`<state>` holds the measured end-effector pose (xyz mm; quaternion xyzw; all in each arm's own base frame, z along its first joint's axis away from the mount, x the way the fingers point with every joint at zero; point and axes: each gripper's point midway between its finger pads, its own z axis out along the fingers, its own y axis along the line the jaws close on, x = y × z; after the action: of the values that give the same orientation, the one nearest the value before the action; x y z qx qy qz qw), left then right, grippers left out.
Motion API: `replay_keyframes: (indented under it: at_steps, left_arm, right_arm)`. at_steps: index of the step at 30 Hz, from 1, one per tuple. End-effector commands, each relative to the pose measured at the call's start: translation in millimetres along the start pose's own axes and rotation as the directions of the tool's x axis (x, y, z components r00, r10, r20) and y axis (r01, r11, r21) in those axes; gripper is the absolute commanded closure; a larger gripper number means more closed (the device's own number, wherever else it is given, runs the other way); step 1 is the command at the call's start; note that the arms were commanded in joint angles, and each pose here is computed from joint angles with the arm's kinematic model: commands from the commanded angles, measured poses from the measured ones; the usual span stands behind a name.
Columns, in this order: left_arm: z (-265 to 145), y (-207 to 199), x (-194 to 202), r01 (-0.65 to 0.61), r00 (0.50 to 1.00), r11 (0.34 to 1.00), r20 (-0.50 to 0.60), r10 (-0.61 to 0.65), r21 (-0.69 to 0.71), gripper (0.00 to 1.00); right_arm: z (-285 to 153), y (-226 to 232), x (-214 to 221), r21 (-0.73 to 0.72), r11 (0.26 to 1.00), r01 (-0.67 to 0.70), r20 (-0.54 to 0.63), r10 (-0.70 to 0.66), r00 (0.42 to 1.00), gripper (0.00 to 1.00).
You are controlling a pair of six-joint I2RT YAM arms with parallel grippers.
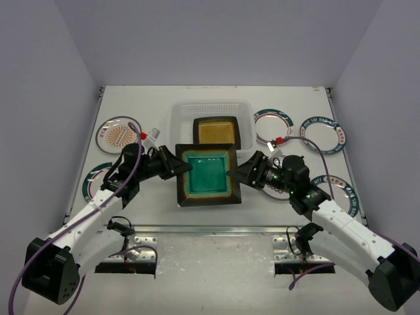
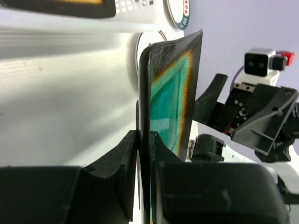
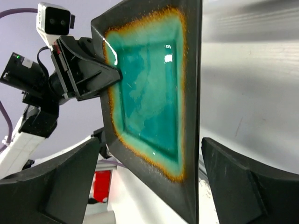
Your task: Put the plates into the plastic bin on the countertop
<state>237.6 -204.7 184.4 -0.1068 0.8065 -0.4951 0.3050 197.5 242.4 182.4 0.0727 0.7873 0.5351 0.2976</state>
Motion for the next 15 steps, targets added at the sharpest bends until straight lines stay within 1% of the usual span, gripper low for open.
replay_keyframes:
  at_steps: [1, 2, 3, 6, 8, 10, 12, 15]
  left_arm:
    - [-11.4, -101.8, -71.3, -0.154, 0.975, 0.971, 0.187, 0.12, 0.183, 1.0]
    - [-8.0, -108.8, -81.2, -0.159, 0.973, 0.97, 0.196, 0.122, 0.184, 1.0]
    - [-7.6, -109.9, -82.7, -0.16, 0.973, 0.97, 0.198, 0.123, 0.185, 1.0]
    - [9.3, -113.0, -105.5, -0.15, 0.972, 0.976, 0.206, 0.115, 0.159, 1.0]
    - [17.1, -120.8, -129.6, -0.174, 0.961, 0.976, 0.238, 0.139, 0.134, 1.0]
    - [39.2, -106.4, -146.7, -0.141, 0.971, 0.986, 0.209, 0.12, 0.086, 1.0]
    - [46.9, -108.1, -167.3, -0.149, 0.967, 0.986, 0.217, 0.131, 0.068, 1.0]
    - [78.5, -89.8, -192.4, -0.147, 0.974, 0.989, 0.177, 0.144, 0.005, 1.0]
  right_arm:
    - [-17.5, 9.8, -23.8, 0.026, 0.997, 0.067, 0.096, -0.069, 0.993, 0.07]
    - [-20.2, 7.6, -25.1, 0.039, 0.996, 0.081, 0.105, -0.084, 0.991, 0.07]
    - [-20.6, 6.1, -27.6, 0.047, 0.996, 0.081, 0.116, -0.086, 0.99, 0.06]
    - [-34.9, -3.5, -31.7, 0.128, 0.987, 0.102, 0.142, -0.12, 0.983, 0.05]
    - [-42.4, -2.8, -36.4, 0.154, 0.98, 0.126, 0.164, -0.151, 0.975, 0.04]
    - [-50.9, -3.4, -38.0, 0.187, 0.973, 0.138, 0.172, -0.171, 0.97, 0.04]
    - [-59.9, 0.1, -39.1, 0.202, 0.966, 0.163, 0.177, -0.199, 0.964, 0.04]
    - [-74.3, 7.0, -42.3, 0.213, 0.957, 0.198, 0.204, -0.241, 0.949, 0.03]
